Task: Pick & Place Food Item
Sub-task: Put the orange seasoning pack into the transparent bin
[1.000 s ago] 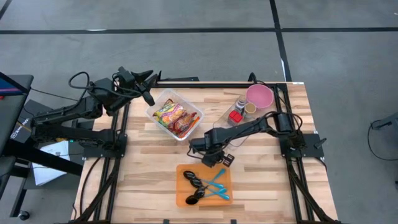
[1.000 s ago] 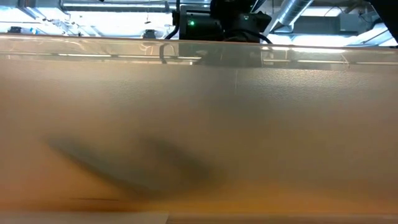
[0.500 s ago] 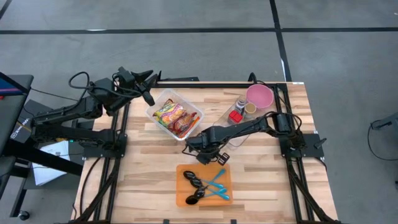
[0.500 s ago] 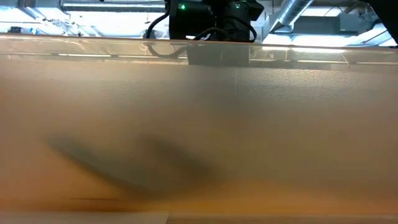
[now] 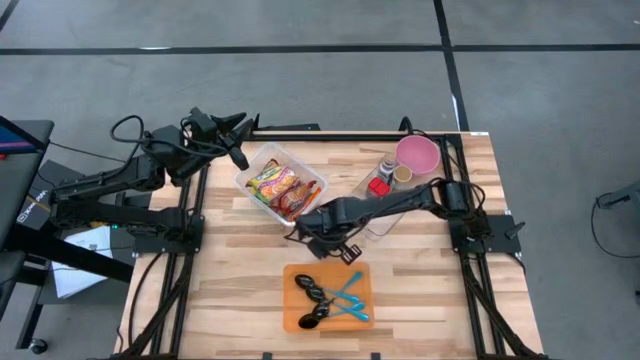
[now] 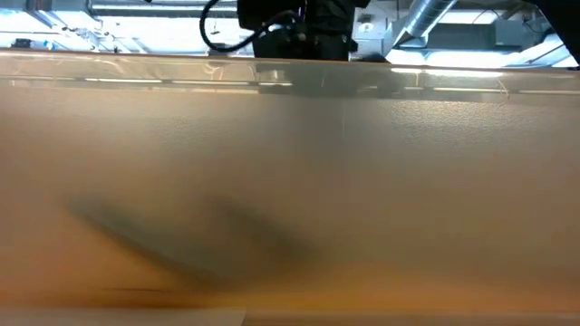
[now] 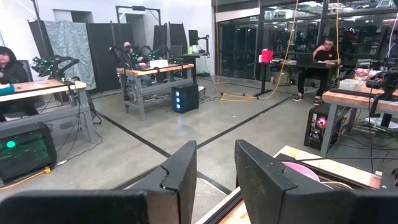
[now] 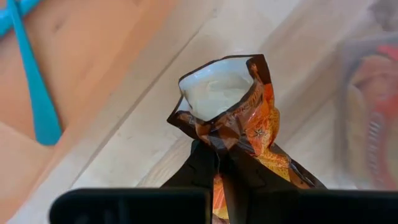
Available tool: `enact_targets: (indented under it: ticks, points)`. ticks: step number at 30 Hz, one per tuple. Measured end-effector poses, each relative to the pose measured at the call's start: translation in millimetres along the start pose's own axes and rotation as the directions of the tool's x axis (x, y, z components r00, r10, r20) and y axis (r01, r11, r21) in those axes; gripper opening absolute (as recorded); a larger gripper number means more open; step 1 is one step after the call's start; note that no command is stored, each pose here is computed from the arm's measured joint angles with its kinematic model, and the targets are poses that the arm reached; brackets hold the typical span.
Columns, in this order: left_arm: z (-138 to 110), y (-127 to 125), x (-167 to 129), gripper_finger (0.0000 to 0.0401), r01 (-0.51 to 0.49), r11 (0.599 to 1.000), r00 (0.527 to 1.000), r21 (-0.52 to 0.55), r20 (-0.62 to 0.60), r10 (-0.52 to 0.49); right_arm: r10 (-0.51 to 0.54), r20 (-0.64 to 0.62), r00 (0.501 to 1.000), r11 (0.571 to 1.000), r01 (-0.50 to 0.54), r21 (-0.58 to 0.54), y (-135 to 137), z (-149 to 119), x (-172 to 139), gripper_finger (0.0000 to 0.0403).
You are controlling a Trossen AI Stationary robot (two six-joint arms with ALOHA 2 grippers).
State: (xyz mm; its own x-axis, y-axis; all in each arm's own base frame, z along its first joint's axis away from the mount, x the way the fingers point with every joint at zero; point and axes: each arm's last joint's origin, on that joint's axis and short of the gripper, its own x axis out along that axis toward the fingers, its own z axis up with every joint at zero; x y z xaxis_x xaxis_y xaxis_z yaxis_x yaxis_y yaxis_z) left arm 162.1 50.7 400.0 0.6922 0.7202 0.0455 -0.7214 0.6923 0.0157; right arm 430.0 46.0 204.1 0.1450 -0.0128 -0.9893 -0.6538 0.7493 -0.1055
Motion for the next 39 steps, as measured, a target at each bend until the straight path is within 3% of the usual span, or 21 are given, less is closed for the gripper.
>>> enact_targets:
  ticks: [9,14,22,32,39]
  points:
    - [0,0,0,0.0104,0.0,1.0,1.0,0.0,0.0,0.0,-0.013,0.013,1.0,0.982,0.01,0.189,-4,5,-26,0.0005]
    - [0,0,0,0.0104,0.0,1.0,1.0,0.001,0.0,0.0,-0.027,-0.064,0.998,0.962,0.043,0.27,2,3,-35,0.0005]
    - [0,0,0,0.0104,0.0,1.0,1.0,0.007,0.0,0.0,-0.049,-0.141,0.989,0.95,0.09,0.298,18,8,-46,0.0005]
    - [0,0,0,0.0104,0.0,1.0,1.0,0.01,-0.001,0.0,-0.149,-0.294,0.944,0.904,0.251,0.347,31,6,-70,0.0005]
    - [0,0,0,0.0104,0.0,1.0,1.0,0.009,-0.001,0.0,-0.214,-0.271,0.938,0.861,0.312,0.401,37,4,-94,0.0005]
